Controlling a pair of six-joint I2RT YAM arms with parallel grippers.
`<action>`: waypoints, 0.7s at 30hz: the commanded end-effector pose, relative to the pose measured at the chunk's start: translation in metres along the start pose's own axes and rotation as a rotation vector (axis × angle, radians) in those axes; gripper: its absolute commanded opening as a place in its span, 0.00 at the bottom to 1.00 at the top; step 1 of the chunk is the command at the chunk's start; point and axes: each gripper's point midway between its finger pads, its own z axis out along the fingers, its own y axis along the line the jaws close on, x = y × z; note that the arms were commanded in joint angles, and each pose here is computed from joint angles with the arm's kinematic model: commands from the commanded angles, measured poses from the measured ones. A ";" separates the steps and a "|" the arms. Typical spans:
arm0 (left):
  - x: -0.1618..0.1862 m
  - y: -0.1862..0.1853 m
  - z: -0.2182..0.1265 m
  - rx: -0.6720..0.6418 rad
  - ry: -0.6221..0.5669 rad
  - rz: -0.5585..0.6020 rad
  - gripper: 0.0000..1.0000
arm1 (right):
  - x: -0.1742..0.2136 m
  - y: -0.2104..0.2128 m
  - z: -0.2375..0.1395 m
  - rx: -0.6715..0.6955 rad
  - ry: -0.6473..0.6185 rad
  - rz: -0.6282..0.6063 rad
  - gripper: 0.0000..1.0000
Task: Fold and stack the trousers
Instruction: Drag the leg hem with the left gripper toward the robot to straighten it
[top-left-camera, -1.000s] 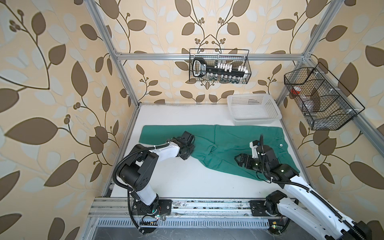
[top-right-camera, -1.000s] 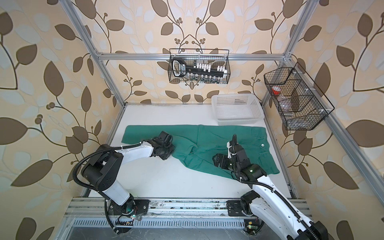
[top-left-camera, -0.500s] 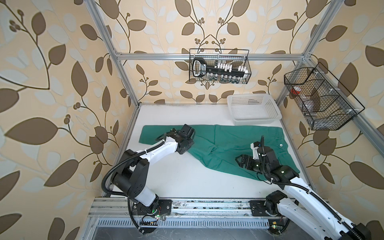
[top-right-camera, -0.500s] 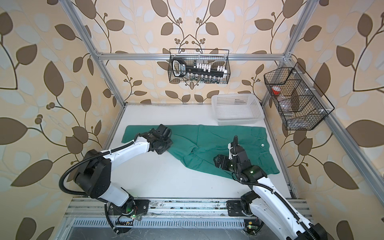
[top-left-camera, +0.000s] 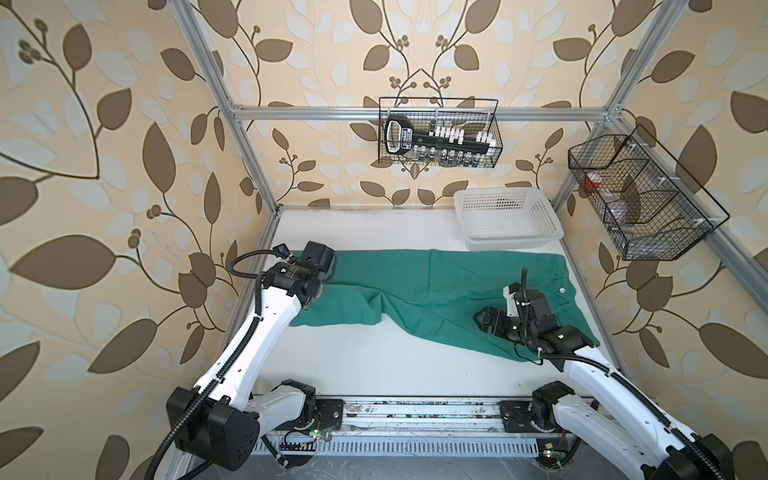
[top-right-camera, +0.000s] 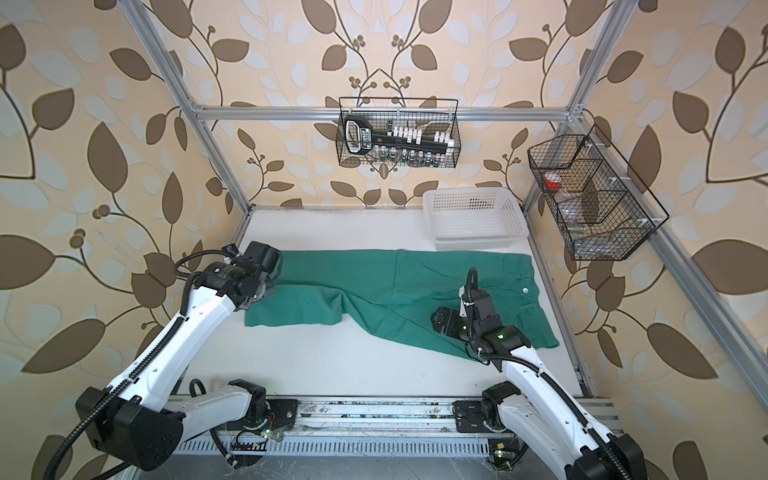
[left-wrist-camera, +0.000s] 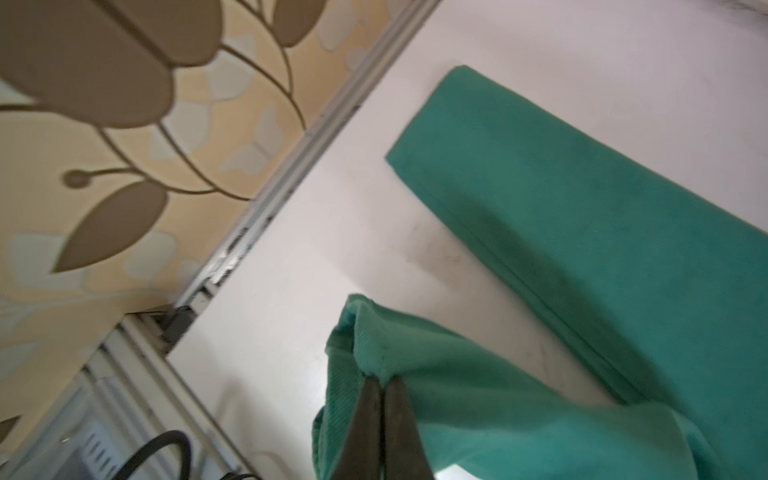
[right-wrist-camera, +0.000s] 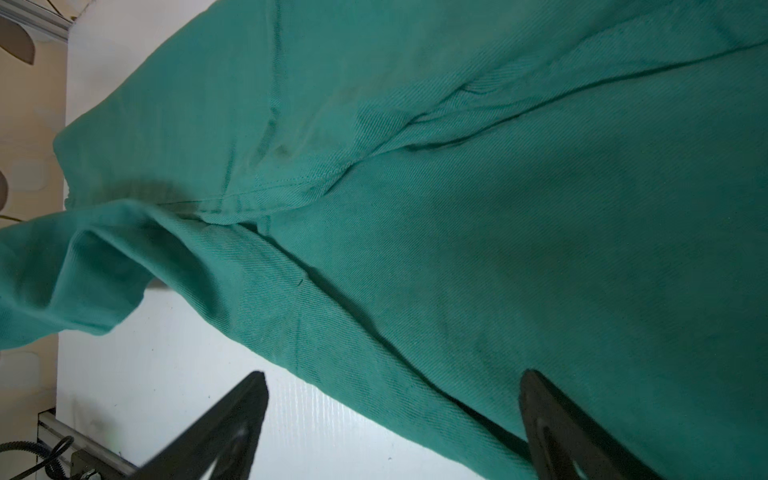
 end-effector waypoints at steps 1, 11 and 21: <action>-0.011 0.056 0.003 -0.215 -0.046 0.063 0.00 | 0.005 -0.002 0.000 0.002 0.021 -0.016 0.95; -0.040 0.083 0.037 -0.344 -0.006 0.051 0.00 | 0.021 -0.024 0.002 0.098 0.072 -0.006 0.94; 0.002 0.078 0.047 -0.249 0.055 -0.067 0.03 | 0.026 -0.030 0.005 0.116 0.080 0.007 0.94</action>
